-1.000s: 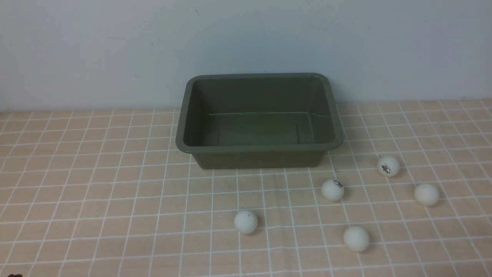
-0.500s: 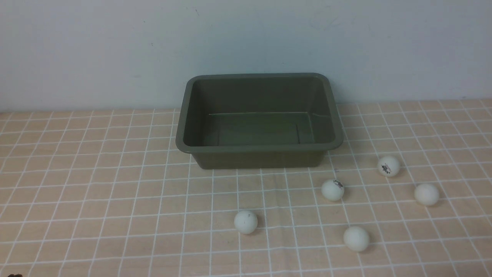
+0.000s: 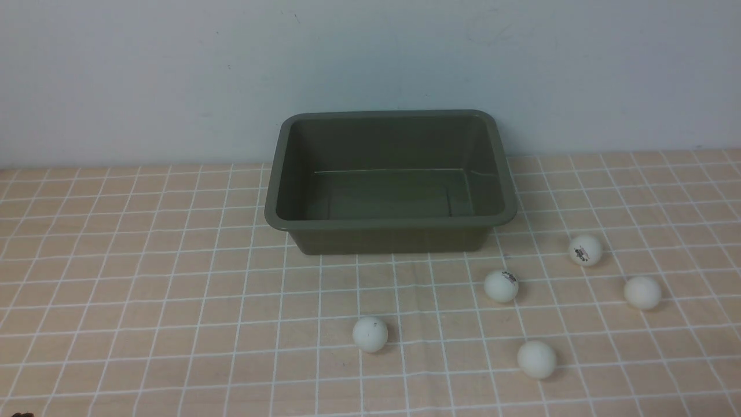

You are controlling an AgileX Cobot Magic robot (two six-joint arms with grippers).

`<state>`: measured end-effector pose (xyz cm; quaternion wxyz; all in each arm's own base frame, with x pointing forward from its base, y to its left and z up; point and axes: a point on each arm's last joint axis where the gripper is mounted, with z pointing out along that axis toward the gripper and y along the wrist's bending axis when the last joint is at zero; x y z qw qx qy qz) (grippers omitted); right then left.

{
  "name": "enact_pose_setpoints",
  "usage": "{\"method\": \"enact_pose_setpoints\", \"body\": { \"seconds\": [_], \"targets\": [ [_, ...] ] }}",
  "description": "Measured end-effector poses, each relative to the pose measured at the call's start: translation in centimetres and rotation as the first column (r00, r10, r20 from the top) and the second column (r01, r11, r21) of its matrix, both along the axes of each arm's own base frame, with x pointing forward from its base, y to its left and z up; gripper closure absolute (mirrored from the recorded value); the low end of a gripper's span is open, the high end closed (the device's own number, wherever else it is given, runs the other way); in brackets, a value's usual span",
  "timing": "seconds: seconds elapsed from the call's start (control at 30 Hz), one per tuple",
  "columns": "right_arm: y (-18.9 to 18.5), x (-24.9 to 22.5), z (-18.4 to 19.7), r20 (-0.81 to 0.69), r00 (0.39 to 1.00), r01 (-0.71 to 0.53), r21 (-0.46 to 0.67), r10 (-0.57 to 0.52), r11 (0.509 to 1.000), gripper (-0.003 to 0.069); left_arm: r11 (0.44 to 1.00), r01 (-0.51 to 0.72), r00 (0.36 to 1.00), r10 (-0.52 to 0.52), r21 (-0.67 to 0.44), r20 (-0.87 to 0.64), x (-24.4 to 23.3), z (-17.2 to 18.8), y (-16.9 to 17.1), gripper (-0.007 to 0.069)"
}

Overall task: Put the table tennis balls into the box on the light coffee tablecloth.
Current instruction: 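Reach for and grasp a ping pong ball on the table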

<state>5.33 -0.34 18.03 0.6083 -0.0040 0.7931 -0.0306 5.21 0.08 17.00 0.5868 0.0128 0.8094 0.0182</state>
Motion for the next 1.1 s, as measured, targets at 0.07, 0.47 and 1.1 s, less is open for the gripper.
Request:
{"method": "enact_pose_setpoints", "body": {
  "seconds": [0.07, 0.47, 1.1],
  "targets": [
    [0.0, 0.0, 0.0, 0.0, 1.0, 0.0, 0.0, 0.0, 1.0, 0.0677, 1.0, 0.0, 1.0, 0.0, 0.0, 0.0, 0.0, 0.0, 0.0, 0.0694],
    [0.2, 0.1, 0.2, 0.022, 1.0, -0.003, 0.083, 0.001, 0.997, 0.0677, 0.997, -0.005, 1.0, 0.005, -0.072, 0.001, 0.0, 0.0, -0.2, 0.0694],
    [1.6, 0.2, 1.5, 0.109, 0.993, -0.056, 0.761, -0.043, 0.647, 0.0677, 0.624, 0.012, 0.999, -0.031, -0.781, -0.01, -0.1, 0.9, -2.5, 0.0694]
  ]
}}
